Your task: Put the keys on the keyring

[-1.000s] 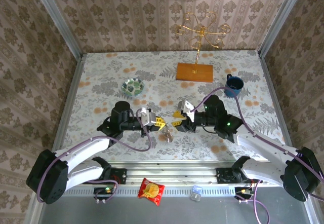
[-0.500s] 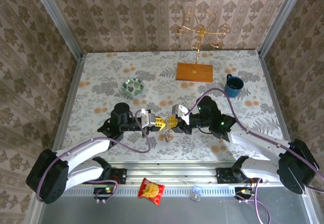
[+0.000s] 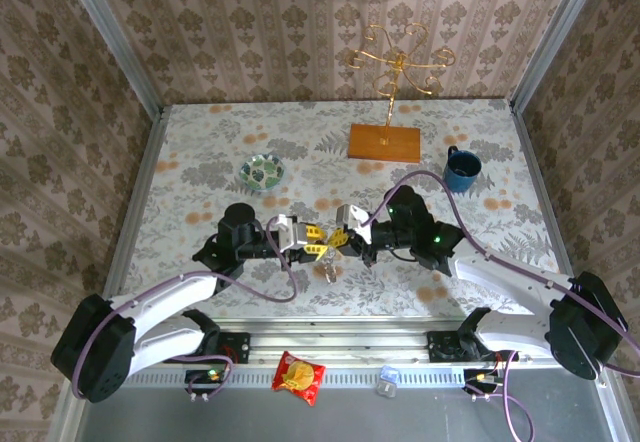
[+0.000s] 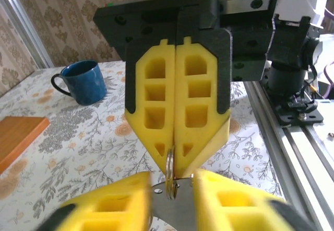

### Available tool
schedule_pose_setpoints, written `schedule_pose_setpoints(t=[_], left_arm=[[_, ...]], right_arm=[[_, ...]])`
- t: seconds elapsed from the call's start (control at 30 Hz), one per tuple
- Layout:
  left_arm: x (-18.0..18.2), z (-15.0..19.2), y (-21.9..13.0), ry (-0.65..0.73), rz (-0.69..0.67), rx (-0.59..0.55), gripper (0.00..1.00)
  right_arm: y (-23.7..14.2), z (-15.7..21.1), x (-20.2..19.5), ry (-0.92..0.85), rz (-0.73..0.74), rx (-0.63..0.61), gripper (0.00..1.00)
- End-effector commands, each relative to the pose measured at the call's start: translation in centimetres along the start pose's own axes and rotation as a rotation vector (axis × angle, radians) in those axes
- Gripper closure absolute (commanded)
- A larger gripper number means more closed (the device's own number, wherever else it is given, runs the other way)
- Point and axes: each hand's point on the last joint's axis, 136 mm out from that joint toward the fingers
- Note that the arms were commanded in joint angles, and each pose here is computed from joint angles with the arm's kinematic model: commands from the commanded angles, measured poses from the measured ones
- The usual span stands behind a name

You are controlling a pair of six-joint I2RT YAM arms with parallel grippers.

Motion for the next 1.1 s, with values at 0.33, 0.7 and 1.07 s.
schedule_pose_setpoints(t=[0.33, 0.7, 1.07], left_arm=[[0.2, -0.8, -0.4, 0.047, 0.01, 0.087, 0.77], [-0.1, -0.5, -0.1, 0.055, 0.023, 0.104, 1.0], [-0.2, -0.2, -0.4, 0.168, -0.028, 0.136, 1.0]], right_arm=[[-0.5, 0.6, 0.2, -0.22, 0.042, 0.327, 1.0], [0.2, -0.8, 1.5, -0.212, -0.006, 0.297, 1.0], [-2.4, 1.5, -2.0, -0.161, 0.253, 0.149, 0.59]])
Point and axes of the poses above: each hand's point on the last joint's axis, 136 mm out from that joint toward the fingers, its own y axis out along the fingers, its own x axis along the line the jaws close on, z = x × y, and after that the axes turned 11 degrees about y, right-handed
